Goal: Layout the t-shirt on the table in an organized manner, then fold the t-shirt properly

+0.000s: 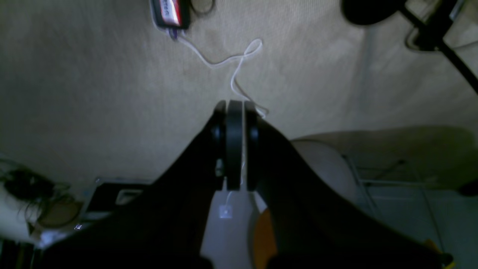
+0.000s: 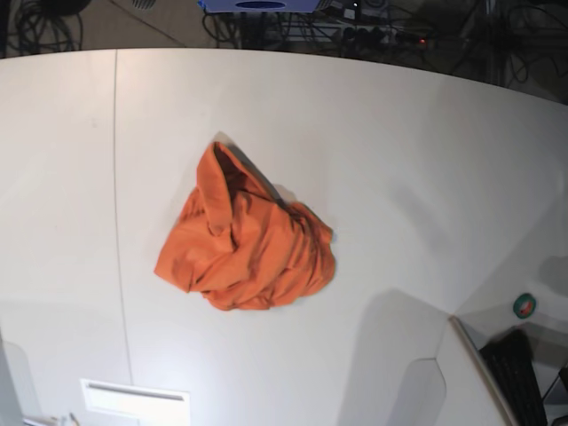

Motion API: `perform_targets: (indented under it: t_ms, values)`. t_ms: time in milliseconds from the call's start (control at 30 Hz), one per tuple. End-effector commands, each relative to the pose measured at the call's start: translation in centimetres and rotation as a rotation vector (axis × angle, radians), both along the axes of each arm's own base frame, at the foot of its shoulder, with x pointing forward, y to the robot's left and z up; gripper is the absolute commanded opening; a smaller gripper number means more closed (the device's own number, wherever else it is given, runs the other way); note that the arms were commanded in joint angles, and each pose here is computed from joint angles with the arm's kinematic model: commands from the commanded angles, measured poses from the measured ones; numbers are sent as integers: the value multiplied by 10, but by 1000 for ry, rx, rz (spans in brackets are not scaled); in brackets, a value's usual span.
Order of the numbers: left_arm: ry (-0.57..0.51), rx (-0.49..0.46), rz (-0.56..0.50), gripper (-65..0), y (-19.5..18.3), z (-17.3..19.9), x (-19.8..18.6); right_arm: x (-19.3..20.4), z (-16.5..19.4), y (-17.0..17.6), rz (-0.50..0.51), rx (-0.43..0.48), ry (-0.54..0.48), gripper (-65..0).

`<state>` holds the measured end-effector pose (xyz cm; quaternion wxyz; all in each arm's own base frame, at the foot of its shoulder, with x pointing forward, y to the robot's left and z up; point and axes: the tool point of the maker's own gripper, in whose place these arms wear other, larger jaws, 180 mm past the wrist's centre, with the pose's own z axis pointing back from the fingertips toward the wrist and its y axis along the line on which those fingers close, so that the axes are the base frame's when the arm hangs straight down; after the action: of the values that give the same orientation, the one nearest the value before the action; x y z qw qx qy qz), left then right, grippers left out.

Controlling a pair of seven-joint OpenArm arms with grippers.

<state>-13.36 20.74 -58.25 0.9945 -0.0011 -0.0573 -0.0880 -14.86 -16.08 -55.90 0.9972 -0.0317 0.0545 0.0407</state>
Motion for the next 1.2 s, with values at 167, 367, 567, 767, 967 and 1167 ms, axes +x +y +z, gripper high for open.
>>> perform_targets:
  t_ms: [167, 367, 567, 767, 967, 1167]
  values:
    - [-208, -45, 149, -650, 27, 69, 43, 44, 56, -38, -45, -96, -144, -650]
    - [-478, -124, 126, -650, 20, 147, 131, 138, 123, -53, -47, -152, -397, -650]
    - [-726, -141, 165, -650, 13, 188, 212, 236, 145, -11, -13, -49, -640, -650]
    - [-878, -147, 194, -650, 14, 203, 269, 320, 159, 61, 67, 115, -750, -650]
    - [-775, -123, 197, -443, 19, 189, 294, 383, 183, 112, 185, 198, -794, -444]
    - [-754, -114, 209, -446, 23, 187, 297, 400, 185, 150, 261, 243, -809, -360]
